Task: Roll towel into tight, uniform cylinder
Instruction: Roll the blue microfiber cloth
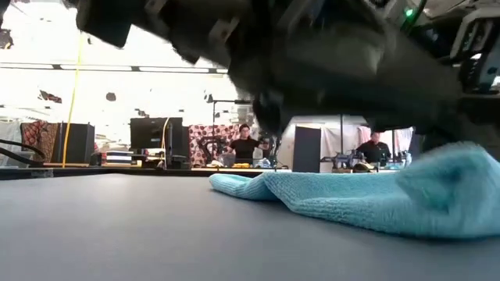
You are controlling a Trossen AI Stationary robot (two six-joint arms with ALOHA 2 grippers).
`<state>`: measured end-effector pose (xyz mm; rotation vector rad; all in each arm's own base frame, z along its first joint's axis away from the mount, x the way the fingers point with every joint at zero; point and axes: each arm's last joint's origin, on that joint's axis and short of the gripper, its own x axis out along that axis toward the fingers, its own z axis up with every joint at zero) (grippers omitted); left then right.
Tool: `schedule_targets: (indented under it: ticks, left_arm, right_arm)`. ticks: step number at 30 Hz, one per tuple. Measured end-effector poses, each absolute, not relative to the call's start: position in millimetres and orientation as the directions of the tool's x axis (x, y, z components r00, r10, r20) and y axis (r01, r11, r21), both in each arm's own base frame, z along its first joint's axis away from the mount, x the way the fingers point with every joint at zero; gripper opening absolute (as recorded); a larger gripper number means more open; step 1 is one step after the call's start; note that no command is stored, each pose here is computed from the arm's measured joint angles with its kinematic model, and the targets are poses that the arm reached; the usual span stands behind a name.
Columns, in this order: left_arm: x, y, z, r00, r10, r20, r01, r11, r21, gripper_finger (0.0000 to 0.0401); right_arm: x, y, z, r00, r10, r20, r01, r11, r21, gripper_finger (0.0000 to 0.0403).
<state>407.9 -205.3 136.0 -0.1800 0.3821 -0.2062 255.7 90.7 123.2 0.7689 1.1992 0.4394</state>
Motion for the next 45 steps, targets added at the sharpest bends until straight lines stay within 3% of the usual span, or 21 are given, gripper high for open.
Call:
schedule_targets:
  ticks: [5,10,19,23,30,35,45]
  left_arm:
    - [408,-202,150,0.931,-0.183,-0.316,0.139,0.978,-0.156,0.0068]
    - [409,-198,148,0.927,-0.170,-0.336,0.101,0.972,-0.214,0.0068]
    - [411,-189,144,0.927,-0.076,-0.367,0.001,0.980,-0.199,0.0060]
    - [413,-187,143,0.923,-0.094,-0.372,0.001,0.970,-0.242,0.0049]
    - [418,-201,108,0.919,-0.192,-0.344,0.033,0.907,-0.421,0.0024]
    - [420,-201,107,0.923,-0.193,-0.333,0.026,0.895,-0.445,0.0002]
    - [412,-206,95,0.868,-0.200,-0.454,-0.036,0.887,-0.461,0.0000]
  right_arm:
    - [254,83,120,0.315,0.643,-0.698,0.136,0.697,0.704,0.0016]
    - [252,82,119,0.317,0.605,-0.731,0.156,0.727,0.669,0.0016]
    - [253,84,119,0.348,0.568,-0.746,0.069,0.778,0.624,0.0016]
    - [253,83,119,0.349,0.565,-0.747,0.068,0.780,0.622,0.0016]
    - [254,83,119,0.351,0.561,-0.750,0.098,0.774,0.625,0.0016]
    - [254,83,118,0.351,0.564,-0.747,0.102,0.771,0.629,0.0020]
    - [254,82,119,0.347,0.582,-0.736,0.149,0.740,0.656,0.0062]
